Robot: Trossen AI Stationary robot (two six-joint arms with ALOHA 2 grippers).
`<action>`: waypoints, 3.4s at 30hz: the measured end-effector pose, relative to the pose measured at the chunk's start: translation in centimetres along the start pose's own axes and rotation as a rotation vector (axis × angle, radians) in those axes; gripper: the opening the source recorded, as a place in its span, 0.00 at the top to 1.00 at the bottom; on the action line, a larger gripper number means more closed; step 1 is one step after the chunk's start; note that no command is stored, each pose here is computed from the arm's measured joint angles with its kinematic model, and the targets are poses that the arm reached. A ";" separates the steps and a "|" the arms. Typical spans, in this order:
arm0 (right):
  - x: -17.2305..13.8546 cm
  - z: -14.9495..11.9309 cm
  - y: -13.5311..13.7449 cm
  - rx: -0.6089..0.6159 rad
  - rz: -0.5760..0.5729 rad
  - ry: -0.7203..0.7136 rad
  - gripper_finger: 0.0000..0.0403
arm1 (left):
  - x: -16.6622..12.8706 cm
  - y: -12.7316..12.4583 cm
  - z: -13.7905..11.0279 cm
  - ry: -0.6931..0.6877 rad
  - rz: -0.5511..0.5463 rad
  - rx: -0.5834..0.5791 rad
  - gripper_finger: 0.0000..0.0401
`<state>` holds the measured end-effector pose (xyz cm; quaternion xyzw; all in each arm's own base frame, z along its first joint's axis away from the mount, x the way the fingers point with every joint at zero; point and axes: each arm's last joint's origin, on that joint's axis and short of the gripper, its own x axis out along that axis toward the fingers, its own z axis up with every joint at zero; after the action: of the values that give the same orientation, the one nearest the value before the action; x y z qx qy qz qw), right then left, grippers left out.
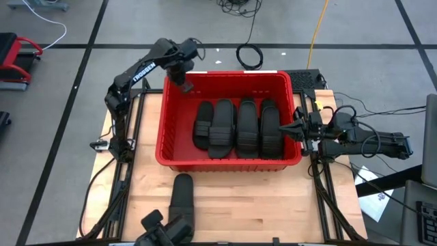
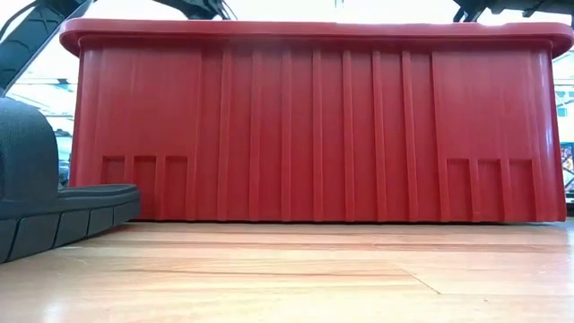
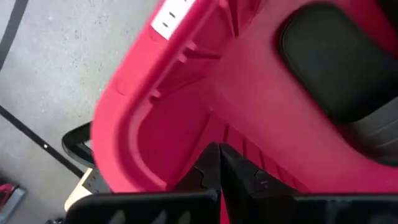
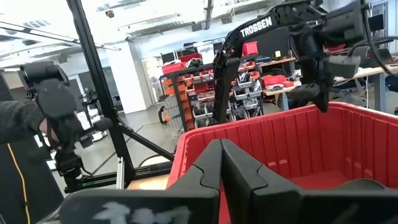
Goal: Pick and place slides into bin
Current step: Adjust the red bin, then put the black slides into the red bin
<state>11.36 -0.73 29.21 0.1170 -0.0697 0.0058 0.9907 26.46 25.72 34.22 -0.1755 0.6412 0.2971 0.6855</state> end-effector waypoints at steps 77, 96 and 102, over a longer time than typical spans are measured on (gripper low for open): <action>-0.1 -0.3 0.9 0.060 0.311 0.096 1.00 | -14.3 -23.4 -26.8 -0.478 -0.506 0.329 1.00; -0.1 -0.2 0.7 0.081 0.233 0.075 1.00 | -3.0 -34.1 -29.8 -0.063 -0.485 0.518 0.70; -0.1 -0.2 0.6 0.086 0.226 0.072 1.00 | 0.6 -34.3 -31.1 0.058 -0.509 0.500 0.45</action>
<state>11.30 -0.06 29.15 0.1504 -0.0467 0.1245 0.9796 24.06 -19.57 25.17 -0.1648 0.6489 -0.0543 0.7408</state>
